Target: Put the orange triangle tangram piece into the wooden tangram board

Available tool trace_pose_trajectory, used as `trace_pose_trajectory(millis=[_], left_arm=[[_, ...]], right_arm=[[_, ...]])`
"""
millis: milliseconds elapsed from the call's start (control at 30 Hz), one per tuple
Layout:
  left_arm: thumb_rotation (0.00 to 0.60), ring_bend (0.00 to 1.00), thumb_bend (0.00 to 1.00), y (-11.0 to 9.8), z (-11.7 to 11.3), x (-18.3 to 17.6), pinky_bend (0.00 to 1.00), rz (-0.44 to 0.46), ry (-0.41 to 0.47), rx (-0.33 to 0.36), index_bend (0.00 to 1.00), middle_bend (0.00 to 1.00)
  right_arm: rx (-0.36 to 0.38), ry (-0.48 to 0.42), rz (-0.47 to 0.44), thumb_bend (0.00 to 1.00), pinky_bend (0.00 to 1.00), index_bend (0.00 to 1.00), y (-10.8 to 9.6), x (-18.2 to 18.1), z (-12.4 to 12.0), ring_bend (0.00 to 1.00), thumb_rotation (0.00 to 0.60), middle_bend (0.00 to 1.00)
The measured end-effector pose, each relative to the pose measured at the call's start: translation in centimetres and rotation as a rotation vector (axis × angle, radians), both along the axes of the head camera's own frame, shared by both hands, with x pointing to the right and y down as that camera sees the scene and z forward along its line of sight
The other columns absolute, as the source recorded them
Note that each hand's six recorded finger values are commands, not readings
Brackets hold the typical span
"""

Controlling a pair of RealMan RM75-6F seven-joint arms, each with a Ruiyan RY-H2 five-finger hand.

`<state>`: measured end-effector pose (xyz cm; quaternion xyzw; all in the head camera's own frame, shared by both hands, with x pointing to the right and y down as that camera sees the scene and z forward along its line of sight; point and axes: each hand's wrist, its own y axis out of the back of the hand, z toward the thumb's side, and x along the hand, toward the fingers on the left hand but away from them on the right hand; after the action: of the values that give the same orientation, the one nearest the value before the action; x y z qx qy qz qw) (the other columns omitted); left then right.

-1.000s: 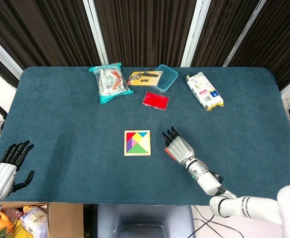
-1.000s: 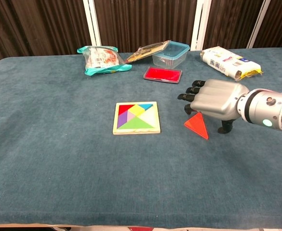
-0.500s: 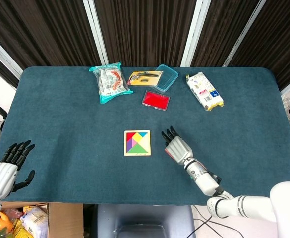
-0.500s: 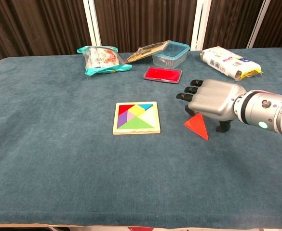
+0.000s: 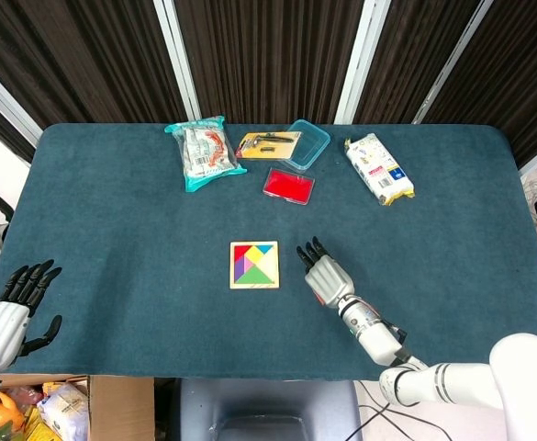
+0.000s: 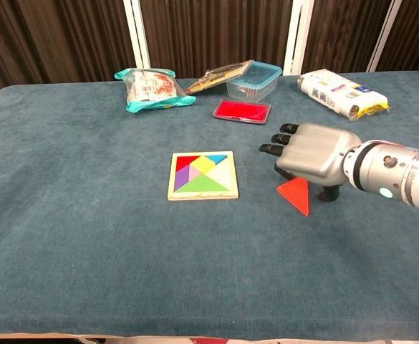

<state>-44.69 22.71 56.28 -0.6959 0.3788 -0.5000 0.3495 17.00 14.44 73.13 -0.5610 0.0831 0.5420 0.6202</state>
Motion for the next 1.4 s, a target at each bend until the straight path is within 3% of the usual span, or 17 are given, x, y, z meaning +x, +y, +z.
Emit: trace_pose_trajectory(millis=[233, 500, 900, 1133, 1400], left_arm=[[0.600, 0.00, 0.48, -0.1, 0.0, 0.0, 0.05, 0.001, 0.005, -0.002, 0.00, 0.00], [0.600, 0.00, 0.48, 0.0, 0.0, 0.0, 0.05, 0.005, 0.004, -0.001, 0.00, 0.00], [0.600, 0.00, 0.48, -0.1, 0.1, 0.0, 0.05, 0.000, 0.002, -0.003, 0.00, 0.00], [0.600, 0.00, 0.48, -0.1, 0.0, -0.1, 0.05, -0.003, 0.001, -0.002, 0.00, 0.00], [0.600, 0.00, 0.48, -0.2, 0.2, -0.2, 0.05, 0.002, -0.002, -0.009, 0.00, 0.00]], right_arm=[[0.012, 0.009, 0.008, 0.42, 0.00, 0.64, 0.2, 0.0, 0.1, 0.00, 0.600, 0.00], [0.034, 0.002, 0.024, 0.42, 0.00, 0.69, -0.2, -0.1, -0.3, 0.00, 0.600, 0.00], [0.097, -0.079, 0.084, 0.42, 0.00, 0.69, -3.4, -1.8, -2.7, 0.00, 0.600, 0.00], [0.206, -0.109, -0.015, 0.42, 0.00, 0.69, -5.4, -4.5, -3.5, 0.00, 0.600, 0.00], [0.282, -0.116, -0.146, 0.42, 0.01, 0.69, -6.9, -7.6, -1.5, 0.00, 0.600, 0.00]])
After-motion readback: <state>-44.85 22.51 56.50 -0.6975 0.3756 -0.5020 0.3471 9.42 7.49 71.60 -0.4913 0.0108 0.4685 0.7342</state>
